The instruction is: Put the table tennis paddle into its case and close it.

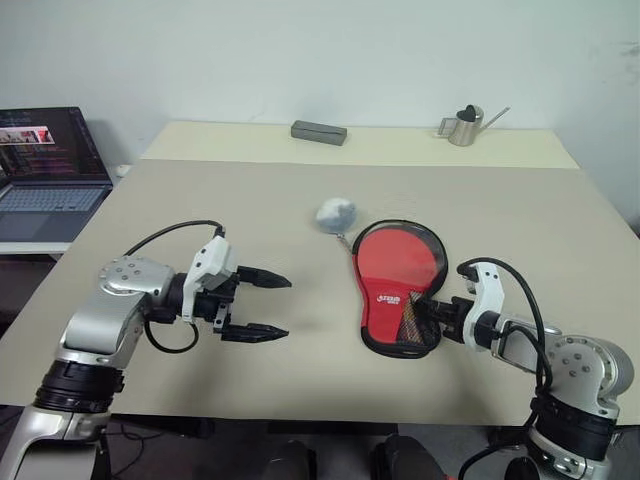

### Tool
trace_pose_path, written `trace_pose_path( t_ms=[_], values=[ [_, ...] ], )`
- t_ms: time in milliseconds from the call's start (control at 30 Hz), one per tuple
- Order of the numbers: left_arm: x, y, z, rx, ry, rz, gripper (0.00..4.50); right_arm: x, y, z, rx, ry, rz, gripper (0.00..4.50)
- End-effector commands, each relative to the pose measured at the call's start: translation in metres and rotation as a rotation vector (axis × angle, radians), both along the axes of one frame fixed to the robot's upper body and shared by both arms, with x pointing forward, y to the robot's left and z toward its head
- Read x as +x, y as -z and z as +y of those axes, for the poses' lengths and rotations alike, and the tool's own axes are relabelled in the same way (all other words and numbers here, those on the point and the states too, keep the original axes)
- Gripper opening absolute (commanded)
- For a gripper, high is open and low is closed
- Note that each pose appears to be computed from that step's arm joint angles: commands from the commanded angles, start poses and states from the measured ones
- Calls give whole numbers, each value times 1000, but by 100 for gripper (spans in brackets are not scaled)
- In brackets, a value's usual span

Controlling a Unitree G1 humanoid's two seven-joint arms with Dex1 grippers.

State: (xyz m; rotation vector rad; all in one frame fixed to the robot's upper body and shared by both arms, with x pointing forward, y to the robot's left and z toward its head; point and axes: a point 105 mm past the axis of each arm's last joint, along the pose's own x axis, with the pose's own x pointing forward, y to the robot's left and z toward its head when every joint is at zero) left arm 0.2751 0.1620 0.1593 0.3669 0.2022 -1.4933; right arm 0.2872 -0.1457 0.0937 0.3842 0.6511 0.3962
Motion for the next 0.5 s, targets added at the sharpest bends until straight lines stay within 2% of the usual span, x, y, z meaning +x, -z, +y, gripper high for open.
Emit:
trace_pose_path(
  t_ms=[33, 500],
  values=[
    [-13, -4, -6, 0, 79, -3, 450, -20, 16, -3, -23, -33, 73, 6],
    [-24, -10, -23, 2, 191, 38, 450, -53, 17, -2, -33, -106, 83, 6]
  ],
)
